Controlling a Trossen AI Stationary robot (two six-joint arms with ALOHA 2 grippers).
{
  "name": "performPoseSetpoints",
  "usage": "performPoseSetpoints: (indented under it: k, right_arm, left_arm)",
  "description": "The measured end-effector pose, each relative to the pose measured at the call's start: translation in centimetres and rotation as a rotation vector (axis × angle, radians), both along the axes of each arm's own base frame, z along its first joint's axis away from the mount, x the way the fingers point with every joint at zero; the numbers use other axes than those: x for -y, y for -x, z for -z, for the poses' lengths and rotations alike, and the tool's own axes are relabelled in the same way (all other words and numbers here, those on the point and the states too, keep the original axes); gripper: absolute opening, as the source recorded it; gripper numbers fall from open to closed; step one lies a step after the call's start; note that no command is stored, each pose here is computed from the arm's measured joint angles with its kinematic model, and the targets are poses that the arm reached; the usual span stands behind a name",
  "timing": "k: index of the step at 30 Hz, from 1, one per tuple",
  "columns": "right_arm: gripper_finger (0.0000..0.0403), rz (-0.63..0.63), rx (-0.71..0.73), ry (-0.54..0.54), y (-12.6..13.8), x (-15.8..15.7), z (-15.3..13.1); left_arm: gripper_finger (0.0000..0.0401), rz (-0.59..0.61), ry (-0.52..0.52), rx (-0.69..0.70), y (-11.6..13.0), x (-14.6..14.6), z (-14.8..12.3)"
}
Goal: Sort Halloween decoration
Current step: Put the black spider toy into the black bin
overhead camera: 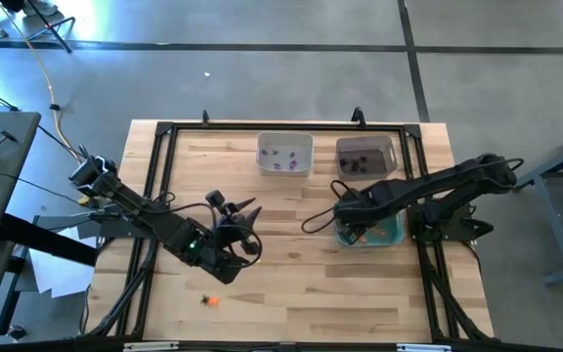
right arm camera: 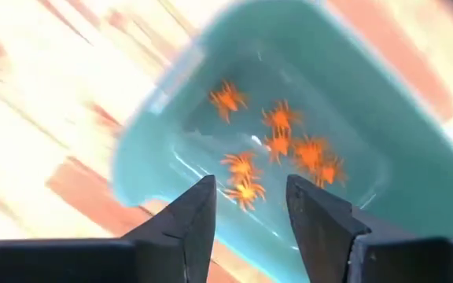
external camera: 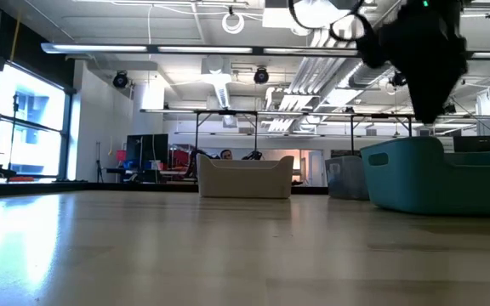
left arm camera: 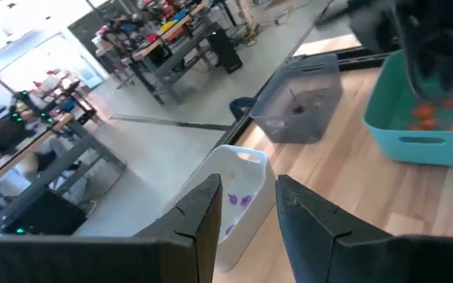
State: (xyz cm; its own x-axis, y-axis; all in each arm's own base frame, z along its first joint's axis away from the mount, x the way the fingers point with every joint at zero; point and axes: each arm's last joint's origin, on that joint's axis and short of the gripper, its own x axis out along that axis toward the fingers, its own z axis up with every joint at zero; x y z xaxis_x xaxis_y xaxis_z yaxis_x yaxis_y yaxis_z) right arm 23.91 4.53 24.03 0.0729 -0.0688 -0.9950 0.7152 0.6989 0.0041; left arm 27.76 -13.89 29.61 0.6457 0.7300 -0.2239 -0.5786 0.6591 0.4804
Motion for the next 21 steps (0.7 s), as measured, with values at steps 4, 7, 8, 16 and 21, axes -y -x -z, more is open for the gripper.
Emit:
performPoseSetpoints:
  k: [4, 7, 8, 16, 21]
  right_arm:
    - [0.0139, -0.06, 0.11, 0.072, -1.1, -0.3, -4.1]
    - [0.0132, -0.125, 0.235, 0.149, -1.9, -0.6, -7.1]
    - [0.0131, -0.15, 0.278, 0.172, -2.1, -0.7, -8.0]
    - [0.0129, -0.351, 0.597, 0.243, -4.1, -2.7, -11.8]
    - [0.0129, -0.4, 0.591, 0.247, -4.5, -3.5, -10.8]
  left_arm:
    - [0.0111, 0.071, 0.044, -0.025, 1.0, 0.7, -0.5]
    - [0.0111, 0.156, 0.123, -0.052, 2.3, 1.2, -1.2]
    - [0.0111, 0.188, 0.168, -0.057, 2.8, 1.4, -1.5]
    - [0.0111, 0.181, 0.792, -0.125, 6.6, 2.2, -1.1]
    - [0.0111, -0.003, 1.065, -0.338, 8.0, 3.9, 3.2]
